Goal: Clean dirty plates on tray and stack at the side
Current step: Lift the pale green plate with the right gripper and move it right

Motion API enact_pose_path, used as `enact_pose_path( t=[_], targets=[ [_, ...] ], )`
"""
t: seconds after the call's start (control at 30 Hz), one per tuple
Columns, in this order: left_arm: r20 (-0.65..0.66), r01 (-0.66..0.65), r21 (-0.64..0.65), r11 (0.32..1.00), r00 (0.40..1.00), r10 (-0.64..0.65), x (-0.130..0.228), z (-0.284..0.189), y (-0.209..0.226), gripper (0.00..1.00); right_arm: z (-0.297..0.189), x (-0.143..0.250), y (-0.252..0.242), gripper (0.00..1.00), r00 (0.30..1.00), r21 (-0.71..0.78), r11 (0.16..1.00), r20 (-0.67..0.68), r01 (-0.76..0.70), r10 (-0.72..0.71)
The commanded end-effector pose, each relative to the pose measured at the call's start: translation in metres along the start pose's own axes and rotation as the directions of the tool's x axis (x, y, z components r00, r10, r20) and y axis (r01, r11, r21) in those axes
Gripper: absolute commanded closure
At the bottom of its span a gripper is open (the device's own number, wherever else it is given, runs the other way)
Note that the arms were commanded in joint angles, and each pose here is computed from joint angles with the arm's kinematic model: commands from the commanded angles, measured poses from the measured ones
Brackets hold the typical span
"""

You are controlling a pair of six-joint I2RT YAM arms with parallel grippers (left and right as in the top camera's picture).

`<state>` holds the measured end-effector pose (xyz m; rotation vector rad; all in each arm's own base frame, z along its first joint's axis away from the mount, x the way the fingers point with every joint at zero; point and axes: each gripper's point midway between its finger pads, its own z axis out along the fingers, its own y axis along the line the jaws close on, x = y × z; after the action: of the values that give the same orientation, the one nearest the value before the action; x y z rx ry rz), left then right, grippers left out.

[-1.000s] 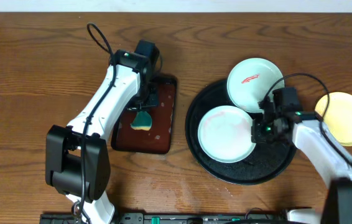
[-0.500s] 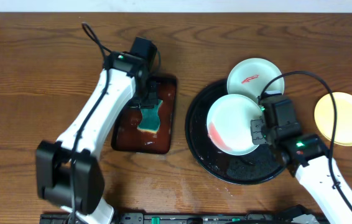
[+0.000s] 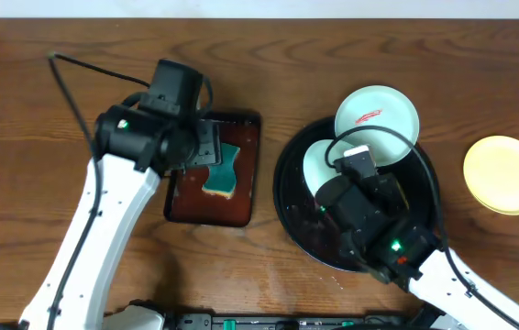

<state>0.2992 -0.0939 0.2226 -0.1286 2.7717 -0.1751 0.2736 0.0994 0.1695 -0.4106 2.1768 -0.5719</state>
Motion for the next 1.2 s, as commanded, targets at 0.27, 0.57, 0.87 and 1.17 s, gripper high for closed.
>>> enact_pose_path(
  t=[0.27,0.57,0.87,1.17],
  targets=[
    [0.058,0.036,0.021,0.999,0.998,-0.037,-0.006,-0.012,-0.001,0.19,-0.034,-0.045,-0.024,0.99,0.984,0.112,0.989,0.139,0.097,-0.112],
    [0.058,0.037,0.021,0.999,0.998,-0.038,-0.006,-0.012,-0.001,0.18,-0.058,-0.066,-0.030,0.99,0.959,0.104,0.980,0.210,0.171,-0.190],
    [0.058,0.036,0.021,0.999,0.998,-0.037,-0.006,-0.012,-0.001,0.18,-0.061,-0.066,-0.027,0.99,0.956,0.097,0.979,0.218,0.181,-0.198],
    [0.058,0.036,0.021,0.999,0.998,-0.037,-0.006,-0.012,-0.001,0.18,-0.061,-0.066,-0.027,0.99,0.956,0.097,0.979,0.218,0.180,-0.198]
  ],
)
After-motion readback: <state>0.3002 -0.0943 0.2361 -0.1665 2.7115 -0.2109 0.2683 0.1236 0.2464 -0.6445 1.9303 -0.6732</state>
